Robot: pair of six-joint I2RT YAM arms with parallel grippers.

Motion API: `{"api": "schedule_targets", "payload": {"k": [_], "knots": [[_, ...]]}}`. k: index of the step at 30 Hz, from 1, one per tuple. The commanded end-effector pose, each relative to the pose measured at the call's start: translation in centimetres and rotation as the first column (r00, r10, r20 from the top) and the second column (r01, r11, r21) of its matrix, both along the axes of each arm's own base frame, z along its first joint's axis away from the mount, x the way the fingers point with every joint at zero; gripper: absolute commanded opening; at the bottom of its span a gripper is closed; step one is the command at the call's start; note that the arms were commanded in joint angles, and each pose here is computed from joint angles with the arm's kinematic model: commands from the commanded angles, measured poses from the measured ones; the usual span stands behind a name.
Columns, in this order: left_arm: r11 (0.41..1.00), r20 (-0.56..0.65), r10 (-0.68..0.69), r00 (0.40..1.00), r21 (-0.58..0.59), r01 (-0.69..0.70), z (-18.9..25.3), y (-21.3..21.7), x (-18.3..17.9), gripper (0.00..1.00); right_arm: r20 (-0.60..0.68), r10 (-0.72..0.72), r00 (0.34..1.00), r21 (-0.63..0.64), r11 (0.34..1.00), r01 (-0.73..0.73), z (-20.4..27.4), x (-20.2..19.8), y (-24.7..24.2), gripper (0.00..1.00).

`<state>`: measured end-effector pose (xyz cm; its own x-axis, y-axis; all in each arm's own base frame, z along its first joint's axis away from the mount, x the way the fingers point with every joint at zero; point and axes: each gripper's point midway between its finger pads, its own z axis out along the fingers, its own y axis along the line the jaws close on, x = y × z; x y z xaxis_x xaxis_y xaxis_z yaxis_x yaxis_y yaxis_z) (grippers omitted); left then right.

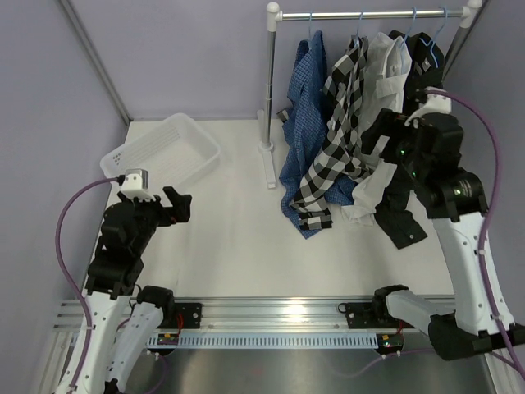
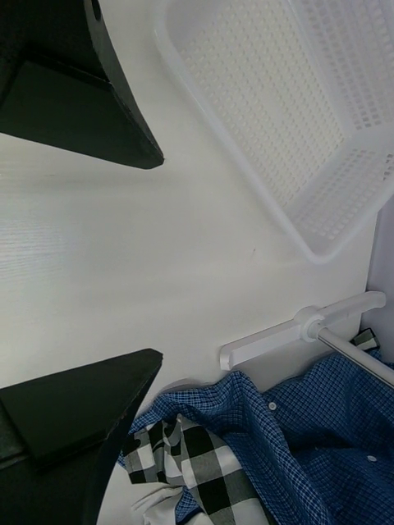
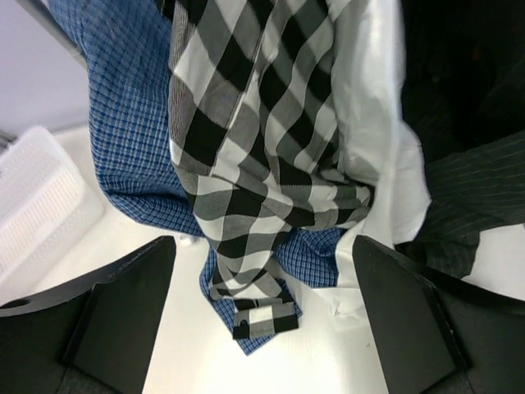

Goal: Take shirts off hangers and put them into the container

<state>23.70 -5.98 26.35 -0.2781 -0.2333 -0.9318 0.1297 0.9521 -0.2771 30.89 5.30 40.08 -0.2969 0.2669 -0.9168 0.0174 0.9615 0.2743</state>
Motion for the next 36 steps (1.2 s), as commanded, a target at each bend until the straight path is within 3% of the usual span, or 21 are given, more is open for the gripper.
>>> {"api": "schedule_targets", "payload": {"k": [1, 6, 18, 34, 36], "knots": [[1.000, 0.063, -0.005, 0.998, 0.002, 0.005, 0.9, -0.1, 0.4, 0.99, 0.057, 0.022, 0.998, -0.004, 1.000, -0.022, 1.8, 2.3, 2.2, 0.99], [1.000, 0.055, -0.001, 0.998, -0.001, 0.002, 0.5, -0.1, 0.4, 0.99, 0.051, 0.076, 0.996, -0.026, 0.997, -0.075, 1.4, 6.3, 6.8, 0.98], [0.999, 0.031, -0.034, 0.999, -0.013, 0.034, -0.3, -0.7, 0.5, 0.99, 0.107, 0.068, 0.992, -0.184, 0.982, -0.047, 2.1, 13.2, 13.5, 0.89], [0.998, 0.025, -0.058, 0.998, -0.020, 0.059, -0.4, -1.2, 0.3, 0.99, 0.069, -0.051, 0.996, -0.254, 0.965, 0.067, -1.4, 19.1, 14.6, 0.72], [0.998, 0.025, -0.060, 0.998, -0.020, 0.061, -0.5, -1.2, 0.3, 0.99, 0.067, -0.065, 0.996, -0.261, 0.962, 0.080, -1.7, 19.4, 14.4, 0.65]]}}
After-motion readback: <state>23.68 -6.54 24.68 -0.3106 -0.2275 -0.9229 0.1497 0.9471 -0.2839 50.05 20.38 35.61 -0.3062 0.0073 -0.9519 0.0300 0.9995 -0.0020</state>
